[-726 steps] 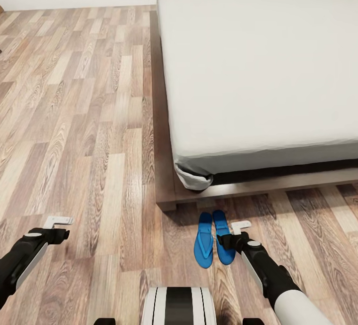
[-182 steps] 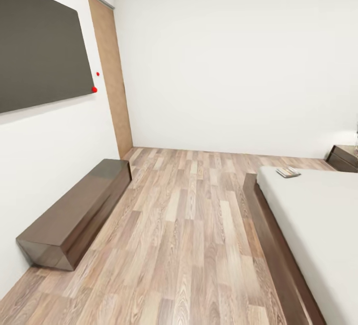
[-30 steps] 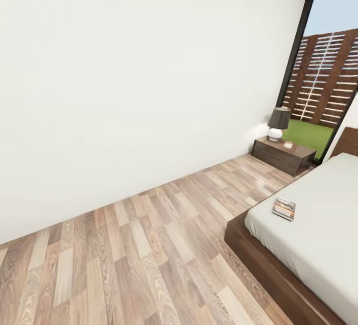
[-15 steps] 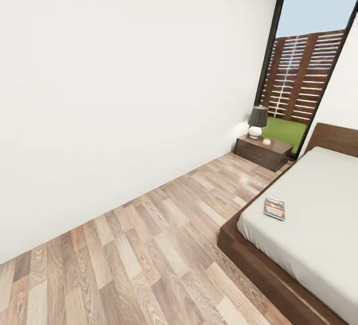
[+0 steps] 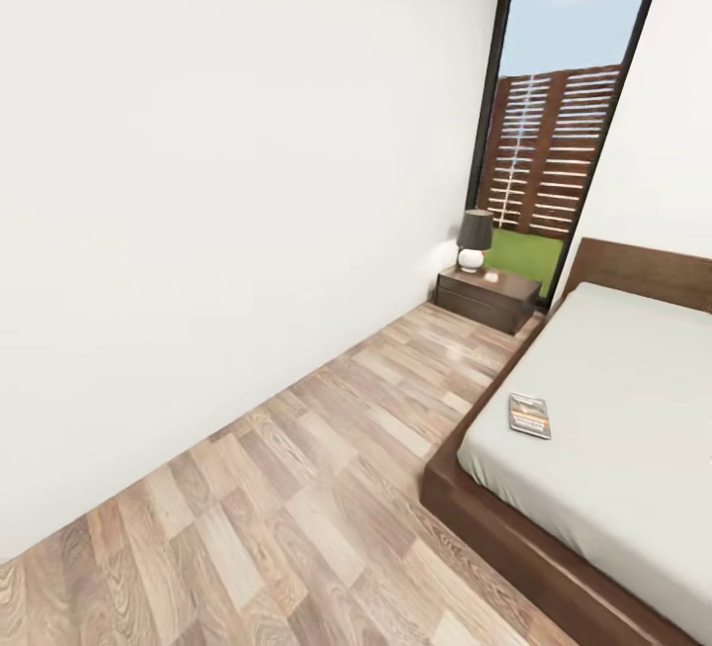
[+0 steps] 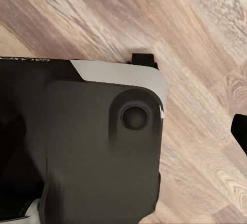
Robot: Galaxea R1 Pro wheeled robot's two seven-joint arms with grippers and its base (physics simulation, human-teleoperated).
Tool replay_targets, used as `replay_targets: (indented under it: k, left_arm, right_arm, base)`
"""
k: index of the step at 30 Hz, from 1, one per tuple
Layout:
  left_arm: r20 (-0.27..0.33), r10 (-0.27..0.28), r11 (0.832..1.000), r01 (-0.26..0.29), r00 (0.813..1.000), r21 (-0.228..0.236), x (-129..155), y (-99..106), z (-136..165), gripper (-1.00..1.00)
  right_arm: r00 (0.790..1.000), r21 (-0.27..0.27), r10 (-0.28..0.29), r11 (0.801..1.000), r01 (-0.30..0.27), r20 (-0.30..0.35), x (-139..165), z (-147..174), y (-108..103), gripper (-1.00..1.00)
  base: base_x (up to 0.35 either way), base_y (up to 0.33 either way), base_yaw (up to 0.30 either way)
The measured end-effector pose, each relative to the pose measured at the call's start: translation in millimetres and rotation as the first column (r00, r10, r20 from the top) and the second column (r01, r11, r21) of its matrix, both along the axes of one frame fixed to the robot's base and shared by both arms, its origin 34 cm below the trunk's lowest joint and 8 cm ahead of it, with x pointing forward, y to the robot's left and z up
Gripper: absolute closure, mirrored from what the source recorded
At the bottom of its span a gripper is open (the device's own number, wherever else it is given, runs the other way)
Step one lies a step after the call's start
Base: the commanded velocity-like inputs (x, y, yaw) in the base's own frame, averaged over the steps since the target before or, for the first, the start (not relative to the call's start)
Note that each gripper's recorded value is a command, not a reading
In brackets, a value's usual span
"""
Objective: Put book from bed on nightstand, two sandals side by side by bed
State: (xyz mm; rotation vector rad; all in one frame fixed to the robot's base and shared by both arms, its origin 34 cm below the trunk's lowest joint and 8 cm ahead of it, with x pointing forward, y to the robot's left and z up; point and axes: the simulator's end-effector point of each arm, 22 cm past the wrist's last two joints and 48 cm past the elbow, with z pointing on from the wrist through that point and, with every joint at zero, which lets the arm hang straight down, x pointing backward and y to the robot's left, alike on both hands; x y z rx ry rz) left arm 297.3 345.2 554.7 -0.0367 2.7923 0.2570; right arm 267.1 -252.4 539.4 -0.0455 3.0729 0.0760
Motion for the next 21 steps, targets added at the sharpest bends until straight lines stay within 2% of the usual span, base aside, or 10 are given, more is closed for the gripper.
replay_targets:
  k: [21]
  left_arm:
    - [0.0, 0.0, 1.0, 0.0, 1.0, -0.001, 0.0, -0.6, -0.1, -1.0]
  right_arm:
    - [1.0, 0.0, 0.0, 1.0, 0.0, -0.003, -2.3, -0.2, 0.2, -1.0]
  base:
    - [0.276, 0.223, -0.273]
